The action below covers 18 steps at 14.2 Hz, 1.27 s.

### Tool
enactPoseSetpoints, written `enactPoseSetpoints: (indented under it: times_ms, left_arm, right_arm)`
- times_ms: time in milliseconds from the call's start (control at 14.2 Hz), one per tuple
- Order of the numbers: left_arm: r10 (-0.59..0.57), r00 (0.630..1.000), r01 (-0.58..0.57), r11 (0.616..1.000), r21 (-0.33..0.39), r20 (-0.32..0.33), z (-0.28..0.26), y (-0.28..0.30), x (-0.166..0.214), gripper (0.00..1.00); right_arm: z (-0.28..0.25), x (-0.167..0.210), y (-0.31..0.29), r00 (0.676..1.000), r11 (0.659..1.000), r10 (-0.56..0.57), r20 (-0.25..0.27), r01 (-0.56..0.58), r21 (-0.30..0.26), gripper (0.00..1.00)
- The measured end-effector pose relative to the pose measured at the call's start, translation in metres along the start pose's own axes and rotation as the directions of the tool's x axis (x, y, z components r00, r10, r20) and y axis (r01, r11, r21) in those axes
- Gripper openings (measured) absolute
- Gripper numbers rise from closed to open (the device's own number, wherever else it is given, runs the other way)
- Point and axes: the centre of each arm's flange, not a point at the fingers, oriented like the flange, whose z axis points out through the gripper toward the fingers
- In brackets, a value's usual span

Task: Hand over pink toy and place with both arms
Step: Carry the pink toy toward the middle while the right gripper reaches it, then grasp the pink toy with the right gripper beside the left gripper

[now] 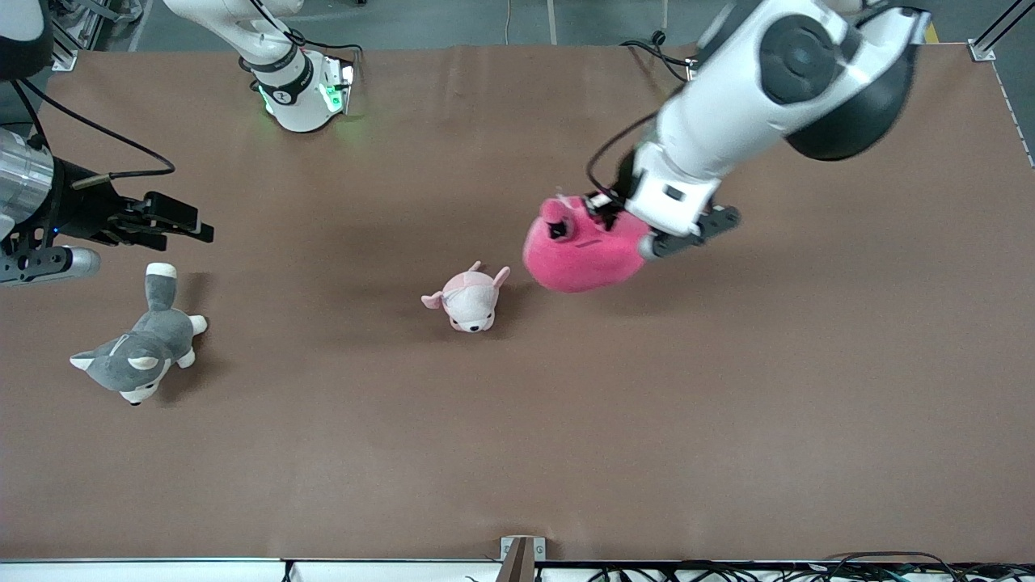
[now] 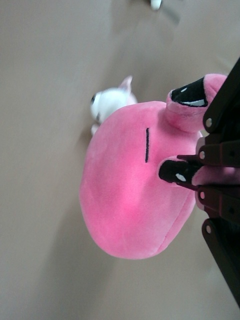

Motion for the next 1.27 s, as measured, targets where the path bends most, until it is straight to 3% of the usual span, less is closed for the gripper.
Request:
enactPoseSetpoints:
  times_ms: [141,211,352,563,915,1266]
  left_arm:
    - [-0.003,1.0,0.002,0.998,-0.07,-0.014,0.016,0.03,-0.031,0.12]
    - [-0.008,1.0,0.006,0.994,-0.108,-0.018,0.027,0.044,-0.044,0.12]
    - [-0.022,1.0,0.019,0.983,-0.184,-0.014,0.056,0.069,-0.065,0.12]
    - [-0.033,0.999,0.034,0.964,-0.264,0.007,0.099,0.096,-0.091,0.12]
    - [-0.028,0.999,0.034,0.958,-0.286,0.026,0.108,0.11,-0.11,0.12]
    - [-0.033,0.999,0.04,0.959,-0.28,0.028,0.113,0.11,-0.106,0.12]
  right_arm:
    - [0.004,-0.002,-0.014,0.999,0.991,0.028,0.036,-0.033,0.13,0.71]
    - [0.007,-0.001,-0.022,0.998,0.984,0.031,0.051,-0.04,0.172,0.71]
    - [0.019,0.0,-0.042,0.997,0.978,0.004,0.074,-0.019,0.207,0.67]
    - [0.036,-0.005,-0.08,0.994,0.976,-0.04,0.102,0.017,0.219,0.65]
    - [0.061,-0.013,-0.12,0.984,0.976,-0.105,0.143,0.074,0.205,0.64]
    - [0.088,-0.017,-0.139,0.975,0.986,-0.14,0.173,0.122,0.111,0.64]
